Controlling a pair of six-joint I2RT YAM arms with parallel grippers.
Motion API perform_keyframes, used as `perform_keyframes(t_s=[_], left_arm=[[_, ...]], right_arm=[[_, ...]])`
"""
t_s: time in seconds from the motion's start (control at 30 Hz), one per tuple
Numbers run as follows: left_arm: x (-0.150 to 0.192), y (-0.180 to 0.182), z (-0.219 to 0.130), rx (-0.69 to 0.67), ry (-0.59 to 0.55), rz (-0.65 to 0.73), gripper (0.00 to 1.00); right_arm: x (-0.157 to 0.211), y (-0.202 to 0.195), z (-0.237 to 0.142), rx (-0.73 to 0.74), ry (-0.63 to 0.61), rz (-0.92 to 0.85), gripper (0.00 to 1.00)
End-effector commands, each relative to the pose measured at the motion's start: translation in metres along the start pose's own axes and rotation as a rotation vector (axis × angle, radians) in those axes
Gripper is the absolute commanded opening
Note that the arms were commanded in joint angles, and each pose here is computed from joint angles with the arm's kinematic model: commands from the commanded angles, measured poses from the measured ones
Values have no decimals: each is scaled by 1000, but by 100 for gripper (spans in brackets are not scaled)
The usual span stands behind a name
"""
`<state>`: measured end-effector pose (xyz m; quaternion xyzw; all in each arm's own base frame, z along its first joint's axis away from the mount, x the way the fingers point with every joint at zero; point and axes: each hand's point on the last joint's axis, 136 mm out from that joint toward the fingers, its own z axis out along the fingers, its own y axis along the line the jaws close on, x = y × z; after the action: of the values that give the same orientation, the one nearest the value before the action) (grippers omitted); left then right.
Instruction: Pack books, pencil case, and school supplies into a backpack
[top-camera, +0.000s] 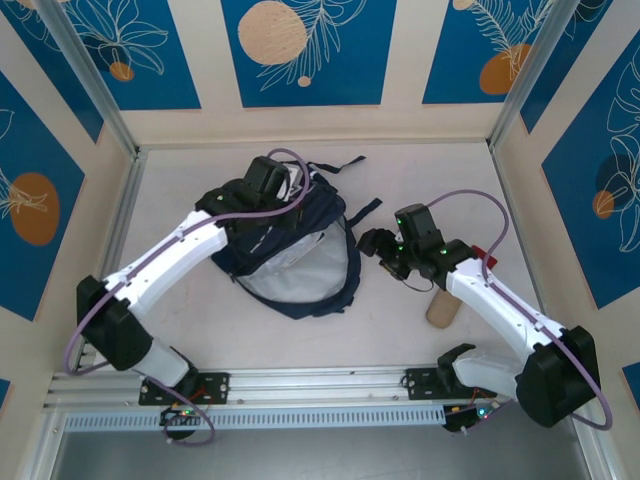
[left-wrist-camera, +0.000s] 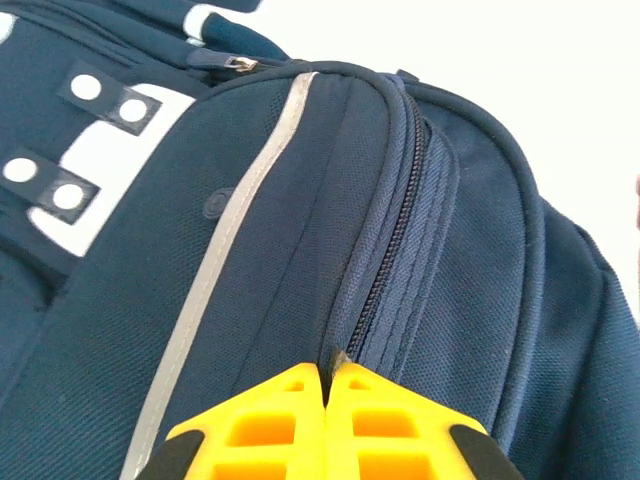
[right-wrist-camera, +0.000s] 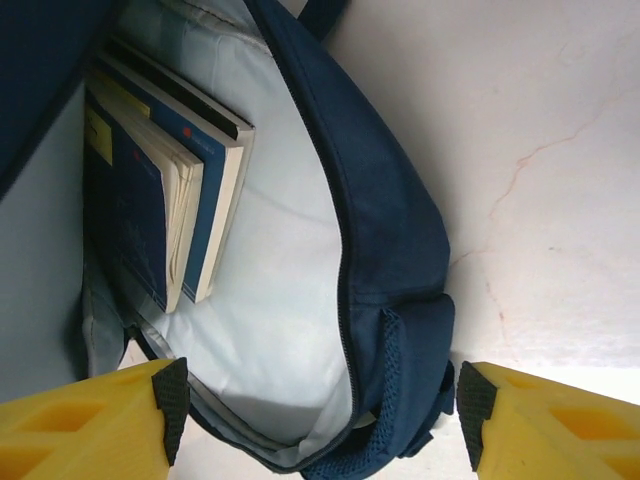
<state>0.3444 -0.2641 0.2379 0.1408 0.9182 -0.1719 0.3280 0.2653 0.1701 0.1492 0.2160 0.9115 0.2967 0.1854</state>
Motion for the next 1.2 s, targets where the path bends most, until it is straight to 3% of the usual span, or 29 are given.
perform_keyframes(t_s=[0.0, 0.2, 0.33, 0.5, 0.6, 0.8, 0.97, 1.17], left_arm=[[-50, -28, 16, 129, -103, -83, 0], [-80, -60, 65, 247, -78, -174, 0], [-87, -63, 95, 255, -61, -269, 1], [-85, -62, 100, 243, -38, -322, 40], [-74, -43, 86, 165, -23, -326, 62], [-19, 7, 47, 39, 8, -372, 77], [58, 45, 23, -73, 79, -442, 79], [131, 50, 26, -51, 123, -558, 74]], right_arm=[[-3, -6, -6, 35, -7, -27, 73], [-6, -9, -13, 45, -23, -12, 73], [-5, -15, -17, 53, -35, -28, 73], [-1, -19, -20, 75, -47, -106, 72], [4, -16, -19, 87, -51, -198, 71], [27, -4, -6, 102, -10, -349, 70], [45, 5, 9, 126, 18, -391, 71], [44, 7, 23, 151, 43, -350, 77]])
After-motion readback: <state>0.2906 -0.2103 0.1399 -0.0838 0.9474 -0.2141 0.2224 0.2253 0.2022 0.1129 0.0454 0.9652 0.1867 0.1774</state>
